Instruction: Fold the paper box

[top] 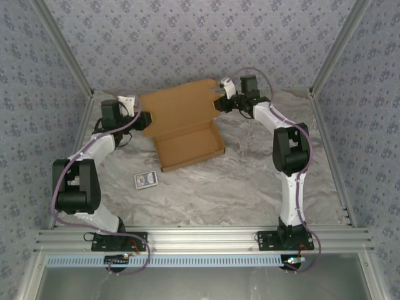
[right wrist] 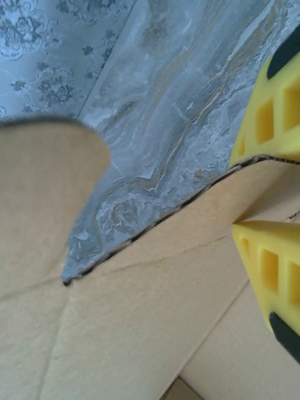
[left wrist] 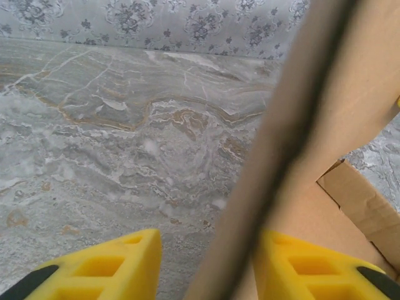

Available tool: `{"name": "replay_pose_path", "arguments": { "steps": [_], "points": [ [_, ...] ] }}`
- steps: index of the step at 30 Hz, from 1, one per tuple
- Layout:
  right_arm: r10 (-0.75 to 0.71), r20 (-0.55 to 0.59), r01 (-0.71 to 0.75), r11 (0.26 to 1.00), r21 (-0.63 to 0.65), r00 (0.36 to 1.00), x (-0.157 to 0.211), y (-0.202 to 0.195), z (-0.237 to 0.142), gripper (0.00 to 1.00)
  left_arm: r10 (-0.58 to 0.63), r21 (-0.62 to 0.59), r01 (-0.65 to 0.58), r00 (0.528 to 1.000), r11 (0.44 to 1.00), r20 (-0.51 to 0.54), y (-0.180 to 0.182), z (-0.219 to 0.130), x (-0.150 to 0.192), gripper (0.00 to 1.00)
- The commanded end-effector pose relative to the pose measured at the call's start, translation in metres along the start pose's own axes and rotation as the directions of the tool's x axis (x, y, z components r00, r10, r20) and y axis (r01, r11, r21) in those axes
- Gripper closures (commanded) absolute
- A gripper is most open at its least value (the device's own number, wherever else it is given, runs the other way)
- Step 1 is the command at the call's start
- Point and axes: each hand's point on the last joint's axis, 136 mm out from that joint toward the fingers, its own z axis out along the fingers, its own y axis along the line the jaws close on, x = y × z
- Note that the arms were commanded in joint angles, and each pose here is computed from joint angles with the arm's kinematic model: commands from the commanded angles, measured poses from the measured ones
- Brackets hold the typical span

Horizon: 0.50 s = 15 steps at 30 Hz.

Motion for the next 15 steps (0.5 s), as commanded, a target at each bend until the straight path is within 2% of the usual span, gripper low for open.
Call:
{"name": "replay_pose_path", "arguments": {
  "steps": [1, 6, 11, 15],
  "points": [
    [0.013, 0.009, -0.014, 0.993, 0.114, 1.000, -0.010, -0.002, -0.019, 0.77, 0.035, 0.009, -0.035, 0.999, 0.999, 0.003, -0.012, 0.002, -0.008, 0.64],
    [0.050, -0.007, -0.046, 0.967, 0.249, 0.999, -0.004, 0.003, -0.037, 0.85, 0.035, -0.007, -0.035, 0.999, 0.999, 0.020, -0.020, 0.002, -0.010, 0.63],
    [0.092, -0.044, -0.067, 0.915, 0.399, 0.995, 0.011, 0.006, -0.065, 0.87, 0.030, 0.039, -0.031, 0.999, 0.999, 0.022, -0.039, 0.007, -0.009, 0.56],
    [0.152, -0.040, -0.116, 0.875, 0.469, 0.988, 0.027, 0.008, -0.090, 0.89, 0.030, 0.080, -0.030, 1.000, 0.996, 0.009, -0.054, 0.015, -0.003, 0.52]
  ]
}}
